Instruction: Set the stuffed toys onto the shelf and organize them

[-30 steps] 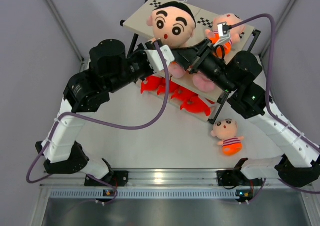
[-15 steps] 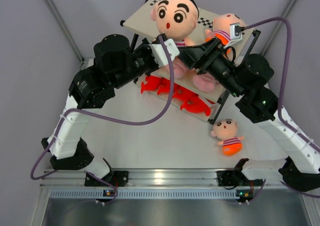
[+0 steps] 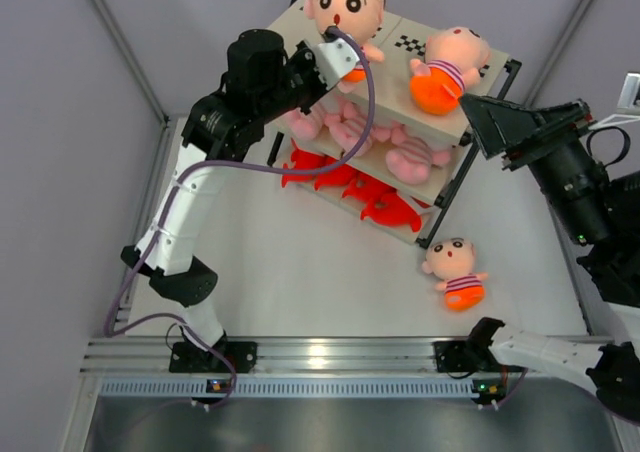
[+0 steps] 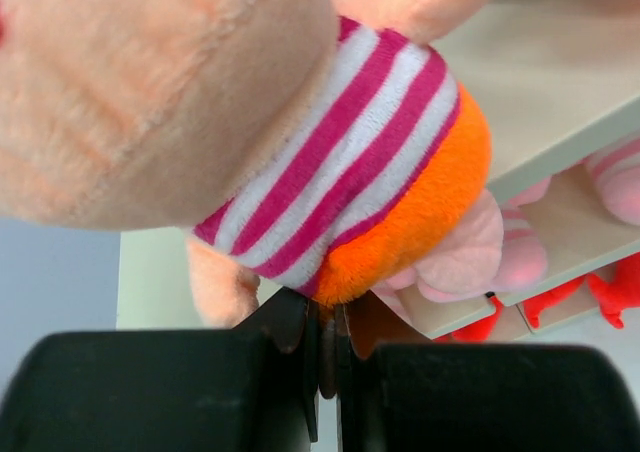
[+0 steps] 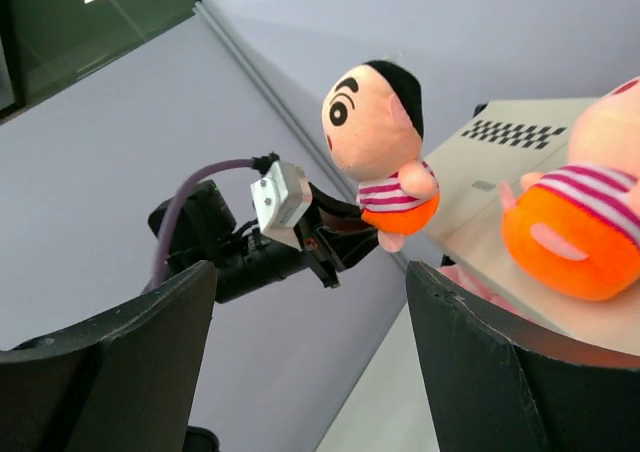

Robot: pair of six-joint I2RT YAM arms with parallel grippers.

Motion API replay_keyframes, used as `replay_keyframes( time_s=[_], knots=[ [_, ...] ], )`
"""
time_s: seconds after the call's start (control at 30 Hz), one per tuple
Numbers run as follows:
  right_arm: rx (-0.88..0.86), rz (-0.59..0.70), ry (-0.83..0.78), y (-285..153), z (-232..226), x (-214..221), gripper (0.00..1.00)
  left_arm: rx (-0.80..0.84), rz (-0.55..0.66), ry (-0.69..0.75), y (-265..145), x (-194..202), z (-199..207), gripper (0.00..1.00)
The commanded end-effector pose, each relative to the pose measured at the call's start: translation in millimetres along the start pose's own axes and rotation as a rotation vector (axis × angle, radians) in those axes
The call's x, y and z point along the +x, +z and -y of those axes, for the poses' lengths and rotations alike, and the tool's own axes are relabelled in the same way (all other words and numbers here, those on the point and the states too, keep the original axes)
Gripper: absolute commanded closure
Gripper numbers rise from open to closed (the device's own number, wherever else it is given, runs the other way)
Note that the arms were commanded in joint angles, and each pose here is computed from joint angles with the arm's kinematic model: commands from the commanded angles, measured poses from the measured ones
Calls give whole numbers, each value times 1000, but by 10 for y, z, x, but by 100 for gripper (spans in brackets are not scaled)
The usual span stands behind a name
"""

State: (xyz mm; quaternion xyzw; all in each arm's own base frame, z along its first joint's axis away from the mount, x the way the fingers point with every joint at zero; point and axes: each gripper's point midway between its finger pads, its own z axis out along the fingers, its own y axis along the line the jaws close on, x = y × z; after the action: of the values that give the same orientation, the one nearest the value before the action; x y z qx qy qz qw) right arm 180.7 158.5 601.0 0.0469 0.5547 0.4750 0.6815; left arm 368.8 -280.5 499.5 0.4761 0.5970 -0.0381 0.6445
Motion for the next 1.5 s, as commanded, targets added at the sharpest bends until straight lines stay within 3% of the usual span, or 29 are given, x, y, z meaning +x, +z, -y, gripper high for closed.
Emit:
replay_keyframes(
  time_s=[0.0, 0.1, 0.17, 0.23, 0.27, 0.33, 0.57, 0.7, 0.83, 1.07, 1.3, 1.4, 1.43, 1.47],
  knots=[
    [55, 26, -74, -42, 99, -105, 24, -33, 115, -30, 36, -233, -190, 100],
    [19, 29, -147, 19, 2, -174, 24, -3, 121, -42, 3, -187, -172, 100],
    [16, 43, -285, 175, -80, -320, 24, 20, 116, -44, -36, -149, -122, 100],
    [90, -40, -492, 530, 92, -97, 24, 31, 118, -46, -62, -149, -94, 100],
    [63, 5, -552, 567, -50, -326, 24, 38, 126, -56, -80, -172, -78, 100],
    [-5, -67, -768, 909, -49, -29, 23, 48, 132, -60, -99, -184, -61, 100],
    [-143, -111, -1028, 1422, -93, 427, 20, 75, 137, -70, -166, -179, 10, 100],
    [-185, -146, -1116, 1537, -49, 625, 17, 90, 152, -70, -212, -216, 33, 100],
    [-107, -173, -1159, 1641, 159, 725, 18, 111, 169, -71, -274, -264, 67, 100],
    [-186, -190, -1094, 1741, 171, 867, 16, 195, 218, -64, -392, -376, 207, 100],
    [-189, -219, -1037, 1835, 277, 993, 37, 205, 238, -57, -450, -434, 213, 100],
    [-168, -211, -1014, 1884, 302, 1009, 63, 201, 242, -56, -474, -452, 200, 100],
    [-159, -194, -1006, 1902, 293, 979, 77, 201, 241, -55, -475, -449, 202, 100],
    [-136, -181, -998, 1917, 309, 944, 85, 198, 237, -55, -474, -440, 198, 100]
  ],
)
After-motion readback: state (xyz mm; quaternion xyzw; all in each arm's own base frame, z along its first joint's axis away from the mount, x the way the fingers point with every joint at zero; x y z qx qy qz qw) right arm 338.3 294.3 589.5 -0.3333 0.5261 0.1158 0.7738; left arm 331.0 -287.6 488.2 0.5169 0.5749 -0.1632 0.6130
